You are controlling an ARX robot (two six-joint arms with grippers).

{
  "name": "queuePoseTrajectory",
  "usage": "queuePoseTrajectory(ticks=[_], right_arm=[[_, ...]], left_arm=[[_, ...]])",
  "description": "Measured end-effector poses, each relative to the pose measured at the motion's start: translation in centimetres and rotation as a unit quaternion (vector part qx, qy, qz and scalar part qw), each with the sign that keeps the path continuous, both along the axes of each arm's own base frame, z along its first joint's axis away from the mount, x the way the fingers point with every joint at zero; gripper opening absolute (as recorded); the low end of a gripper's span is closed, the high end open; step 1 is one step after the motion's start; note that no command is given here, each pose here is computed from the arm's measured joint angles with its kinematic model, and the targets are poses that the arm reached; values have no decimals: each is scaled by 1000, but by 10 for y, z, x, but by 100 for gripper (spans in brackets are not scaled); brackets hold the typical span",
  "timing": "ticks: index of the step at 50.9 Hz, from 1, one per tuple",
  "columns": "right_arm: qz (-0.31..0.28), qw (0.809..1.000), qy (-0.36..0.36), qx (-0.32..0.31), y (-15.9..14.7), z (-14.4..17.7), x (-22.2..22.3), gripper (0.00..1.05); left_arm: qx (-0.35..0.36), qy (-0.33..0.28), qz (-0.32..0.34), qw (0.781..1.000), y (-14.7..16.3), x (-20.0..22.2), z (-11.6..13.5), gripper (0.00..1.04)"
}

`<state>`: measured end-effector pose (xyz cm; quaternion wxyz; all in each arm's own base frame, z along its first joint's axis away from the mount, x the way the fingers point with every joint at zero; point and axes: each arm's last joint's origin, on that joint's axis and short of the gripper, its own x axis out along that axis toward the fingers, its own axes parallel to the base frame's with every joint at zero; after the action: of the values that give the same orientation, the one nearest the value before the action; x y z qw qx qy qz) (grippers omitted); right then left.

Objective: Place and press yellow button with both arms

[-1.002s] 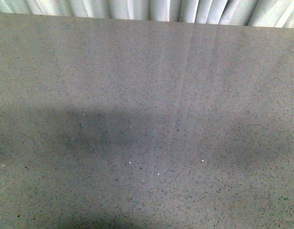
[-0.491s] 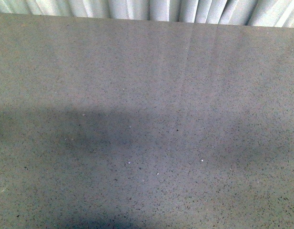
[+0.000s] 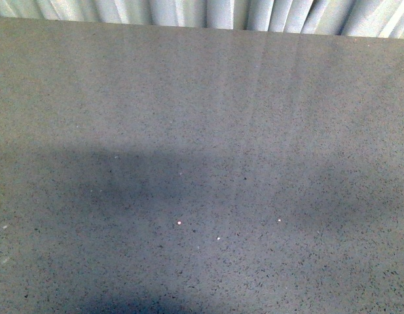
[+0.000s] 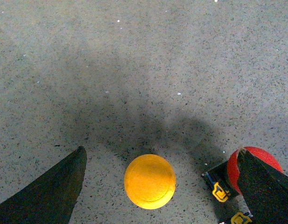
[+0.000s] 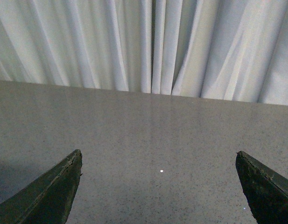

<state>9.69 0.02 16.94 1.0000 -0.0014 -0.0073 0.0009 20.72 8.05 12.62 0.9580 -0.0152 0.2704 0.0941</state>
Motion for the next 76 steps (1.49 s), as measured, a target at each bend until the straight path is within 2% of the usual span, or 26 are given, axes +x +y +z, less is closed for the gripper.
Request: queuePoseTrajectory(ticks=[38, 73, 76], right_arm=[[0, 1000, 0, 0, 0, 0, 0, 96], [0, 1000, 0, 0, 0, 0, 0, 96], [0, 1000, 0, 0, 0, 0, 0, 96]], left_arm=[[-13, 42, 5, 999, 9, 13, -37, 96], [-13, 47, 8, 999, 8, 19, -42, 96], [-13, 49, 8, 999, 8, 19, -43, 92]])
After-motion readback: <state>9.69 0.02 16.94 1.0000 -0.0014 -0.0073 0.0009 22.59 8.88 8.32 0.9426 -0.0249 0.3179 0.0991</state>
